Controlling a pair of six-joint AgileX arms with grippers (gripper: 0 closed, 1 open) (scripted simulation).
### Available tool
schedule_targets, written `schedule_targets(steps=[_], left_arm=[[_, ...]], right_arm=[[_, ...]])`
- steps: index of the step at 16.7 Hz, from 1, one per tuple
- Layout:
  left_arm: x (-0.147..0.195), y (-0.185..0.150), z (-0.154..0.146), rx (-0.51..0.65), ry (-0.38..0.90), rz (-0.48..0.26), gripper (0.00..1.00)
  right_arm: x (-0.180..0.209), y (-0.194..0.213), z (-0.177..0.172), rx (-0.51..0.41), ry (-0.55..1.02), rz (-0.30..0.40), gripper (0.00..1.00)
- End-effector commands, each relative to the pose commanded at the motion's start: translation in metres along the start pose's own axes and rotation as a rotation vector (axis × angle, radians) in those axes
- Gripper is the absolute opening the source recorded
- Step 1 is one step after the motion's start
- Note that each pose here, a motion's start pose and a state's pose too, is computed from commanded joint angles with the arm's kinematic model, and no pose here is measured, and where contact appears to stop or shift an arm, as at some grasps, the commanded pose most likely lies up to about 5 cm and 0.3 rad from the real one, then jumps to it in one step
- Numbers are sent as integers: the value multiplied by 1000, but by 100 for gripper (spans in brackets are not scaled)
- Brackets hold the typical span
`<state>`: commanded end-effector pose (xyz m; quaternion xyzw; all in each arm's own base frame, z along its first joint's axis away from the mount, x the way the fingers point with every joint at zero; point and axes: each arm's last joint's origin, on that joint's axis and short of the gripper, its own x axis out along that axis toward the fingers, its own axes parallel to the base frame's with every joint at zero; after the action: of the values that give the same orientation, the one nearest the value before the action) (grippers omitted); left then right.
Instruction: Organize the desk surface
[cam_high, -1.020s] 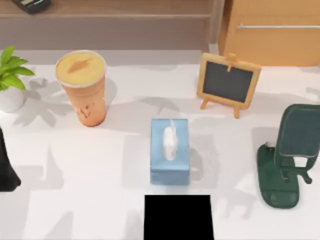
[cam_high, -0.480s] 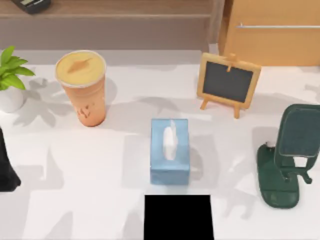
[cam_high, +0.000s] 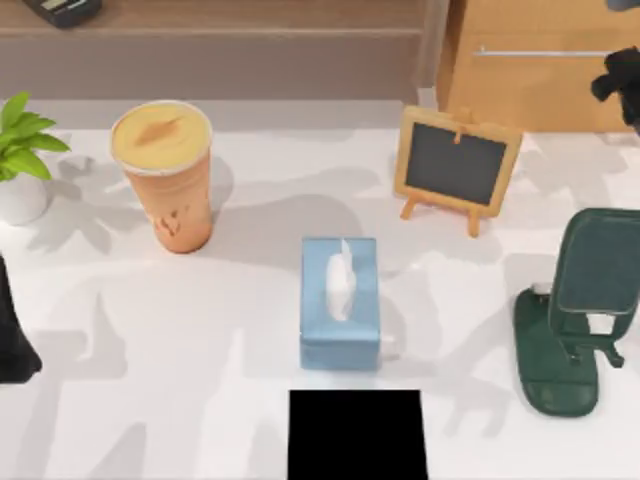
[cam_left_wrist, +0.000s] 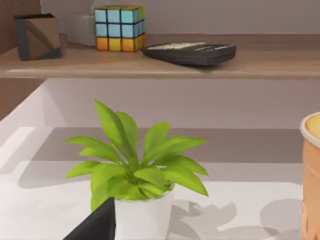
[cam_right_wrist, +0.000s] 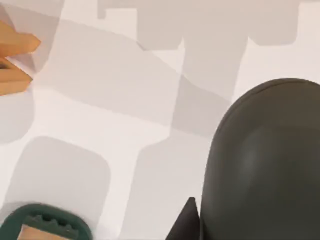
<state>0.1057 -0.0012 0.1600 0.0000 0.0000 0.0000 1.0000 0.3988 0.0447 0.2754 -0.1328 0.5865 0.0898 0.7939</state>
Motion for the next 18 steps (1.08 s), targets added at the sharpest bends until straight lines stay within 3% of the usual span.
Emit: schedule_targets(steps=[5, 11, 15, 18], left_arm=[[0, 0, 0, 0, 0, 0, 100], [0, 0, 0, 0, 0, 0, 100], [0, 0, 0, 0, 0, 0, 100], [0, 0, 0, 0, 0, 0, 100]], right_arm=[[-24, 120, 13, -775, -139, 29, 0], [-19, 250, -27, -1703, -213, 122, 0], [-2, 299, -70, -2172, -229, 214, 0], [11, 317, -98, -2433, -230, 270, 0]])
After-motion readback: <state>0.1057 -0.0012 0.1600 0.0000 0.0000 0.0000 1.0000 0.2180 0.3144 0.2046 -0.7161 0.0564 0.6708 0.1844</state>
